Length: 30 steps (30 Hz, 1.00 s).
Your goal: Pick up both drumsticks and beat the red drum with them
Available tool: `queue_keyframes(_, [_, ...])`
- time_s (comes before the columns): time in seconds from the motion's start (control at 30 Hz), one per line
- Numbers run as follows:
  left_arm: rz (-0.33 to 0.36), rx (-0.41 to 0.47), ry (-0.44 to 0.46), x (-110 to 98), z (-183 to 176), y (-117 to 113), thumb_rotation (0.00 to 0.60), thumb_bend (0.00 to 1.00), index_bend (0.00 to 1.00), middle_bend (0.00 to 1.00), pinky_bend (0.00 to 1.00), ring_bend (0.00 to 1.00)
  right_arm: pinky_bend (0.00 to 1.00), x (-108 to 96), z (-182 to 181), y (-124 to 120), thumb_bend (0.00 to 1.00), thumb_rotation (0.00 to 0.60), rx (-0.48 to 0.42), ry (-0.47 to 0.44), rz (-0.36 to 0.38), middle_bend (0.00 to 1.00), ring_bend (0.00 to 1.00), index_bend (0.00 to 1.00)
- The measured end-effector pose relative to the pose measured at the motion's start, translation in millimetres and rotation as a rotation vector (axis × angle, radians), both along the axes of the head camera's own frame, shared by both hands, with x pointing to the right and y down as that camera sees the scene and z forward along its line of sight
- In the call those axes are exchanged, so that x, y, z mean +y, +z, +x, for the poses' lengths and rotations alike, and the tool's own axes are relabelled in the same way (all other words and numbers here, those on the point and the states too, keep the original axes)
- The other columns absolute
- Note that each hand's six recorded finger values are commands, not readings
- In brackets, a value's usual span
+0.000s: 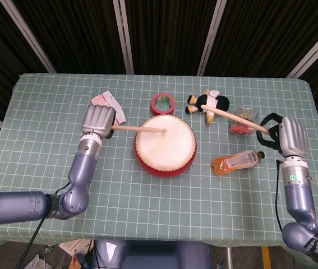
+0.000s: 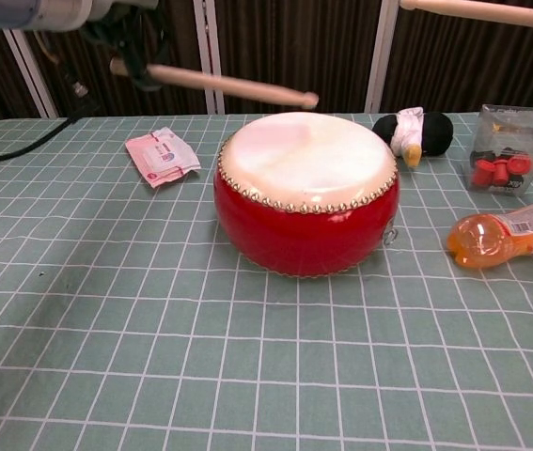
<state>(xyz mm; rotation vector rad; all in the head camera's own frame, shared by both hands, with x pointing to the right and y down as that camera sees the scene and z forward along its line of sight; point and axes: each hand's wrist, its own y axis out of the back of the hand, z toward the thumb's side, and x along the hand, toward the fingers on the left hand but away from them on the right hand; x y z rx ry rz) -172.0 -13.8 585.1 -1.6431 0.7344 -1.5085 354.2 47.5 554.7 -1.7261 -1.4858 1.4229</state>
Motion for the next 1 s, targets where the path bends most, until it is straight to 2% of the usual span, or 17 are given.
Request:
queue_keyframes(0.1, [0.087, 0.138, 0.002, -8, 4, -22, 0.600, 0.58, 0.80, 1.00, 1.00, 1.00, 0.95, -2, -12, -3, 0.66, 0.600, -0.049, -0.051, -0.004, 1.00, 1.00, 0.99])
queue_keyframes(0.17, [0.113, 0.180, 0.003, -10, 3, -31, 0.600, 0.58, 0.80, 1.00, 1.00, 1.00, 0.95, -3, -20, -4, 0.66, 0.600, -0.054, -0.108, -0.015, 1.00, 1.00, 0.99])
queue_keyframes(0.27, [0.128, 0.178, -0.003, -14, -7, -38, 0.600, 0.58, 0.80, 1.00, 1.00, 1.00, 0.95, -5, -29, -4, 0.66, 0.600, -0.054, -0.174, -0.035, 1.00, 1.00, 0.99])
queue_keyframes(0.43, [0.117, 0.176, -0.025, -17, -20, -40, 0.600, 0.58, 0.80, 1.00, 1.00, 1.00, 0.95, -6, -42, -3, 0.66, 0.600, -0.058, -0.230, -0.048, 1.00, 1.00, 0.99])
queue_keyframes(0.63, [0.113, 0.180, -0.038, -20, -28, -39, 0.600, 0.58, 0.80, 1.00, 1.00, 1.00, 0.95, -1, -65, 12, 0.66, 0.600, -0.013, -0.311, -0.069, 1.00, 1.00, 0.99])
queue_keyframes(0.73, [0.114, 0.171, -0.040, -21, -32, -39, 0.600, 0.58, 0.80, 1.00, 1.00, 1.00, 0.95, 2, -73, 23, 0.66, 0.600, 0.041, -0.351, -0.084, 1.00, 1.00, 1.00])
queue_keyframes(0.83, [0.104, 0.153, -0.036, -20, -36, -36, 0.600, 0.58, 0.80, 1.00, 1.00, 1.00, 0.95, 6, -79, 37, 0.66, 0.600, 0.154, -0.415, -0.100, 1.00, 1.00, 1.00])
queue_keyframes(1.0, [0.083, 0.136, -0.028, -18, -41, -29, 0.600, 0.58, 0.80, 1.00, 1.00, 1.00, 0.95, 11, -86, 57, 0.66, 0.600, 0.473, -0.543, -0.108, 1.00, 1.00, 1.00])
